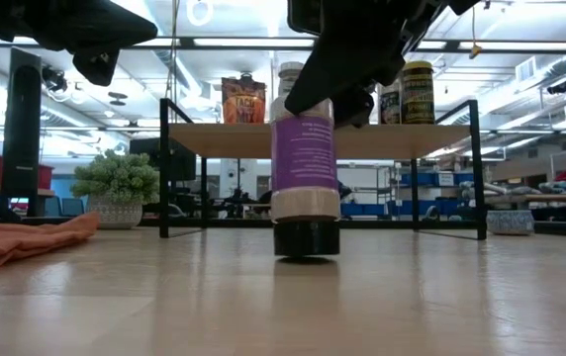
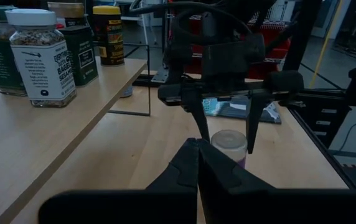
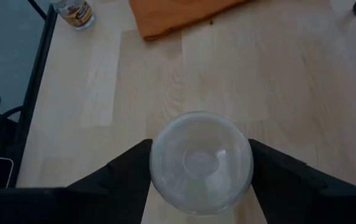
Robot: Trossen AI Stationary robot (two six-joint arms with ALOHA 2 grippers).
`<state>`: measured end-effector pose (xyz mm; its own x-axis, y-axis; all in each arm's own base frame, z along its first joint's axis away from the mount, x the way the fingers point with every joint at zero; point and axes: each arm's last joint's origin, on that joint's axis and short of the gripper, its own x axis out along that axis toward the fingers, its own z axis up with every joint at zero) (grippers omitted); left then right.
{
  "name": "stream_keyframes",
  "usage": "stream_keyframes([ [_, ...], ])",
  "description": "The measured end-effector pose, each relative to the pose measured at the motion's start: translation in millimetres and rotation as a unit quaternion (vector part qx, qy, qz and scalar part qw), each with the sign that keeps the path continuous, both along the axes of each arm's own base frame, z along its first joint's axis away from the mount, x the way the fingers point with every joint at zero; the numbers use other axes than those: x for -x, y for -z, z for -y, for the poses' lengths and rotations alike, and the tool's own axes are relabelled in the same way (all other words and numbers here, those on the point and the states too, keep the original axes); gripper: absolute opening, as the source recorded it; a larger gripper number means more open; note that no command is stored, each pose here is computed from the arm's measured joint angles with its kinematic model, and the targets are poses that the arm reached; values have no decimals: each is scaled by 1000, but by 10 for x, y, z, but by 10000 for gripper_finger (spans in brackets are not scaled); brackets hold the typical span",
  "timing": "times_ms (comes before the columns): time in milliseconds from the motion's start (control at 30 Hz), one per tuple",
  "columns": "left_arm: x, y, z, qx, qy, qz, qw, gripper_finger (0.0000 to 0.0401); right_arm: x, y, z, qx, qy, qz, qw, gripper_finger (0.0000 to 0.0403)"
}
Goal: Shelf spices
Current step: Put the black seasoning bottle on the shelf
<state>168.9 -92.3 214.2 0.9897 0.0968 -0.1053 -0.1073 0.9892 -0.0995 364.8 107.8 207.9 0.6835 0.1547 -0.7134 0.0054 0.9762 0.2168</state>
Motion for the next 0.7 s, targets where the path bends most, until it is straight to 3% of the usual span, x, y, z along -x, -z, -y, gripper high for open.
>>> stream_keyframes([
  [433, 0, 0, 0, 0, 0, 0, 1000, 5, 7, -31, -15, -2, 1, -1, 1000, 243],
  [700, 0, 0, 0, 0, 0, 0, 1000, 5, -73, -329, -37, 13, -14, 27, 999, 242],
])
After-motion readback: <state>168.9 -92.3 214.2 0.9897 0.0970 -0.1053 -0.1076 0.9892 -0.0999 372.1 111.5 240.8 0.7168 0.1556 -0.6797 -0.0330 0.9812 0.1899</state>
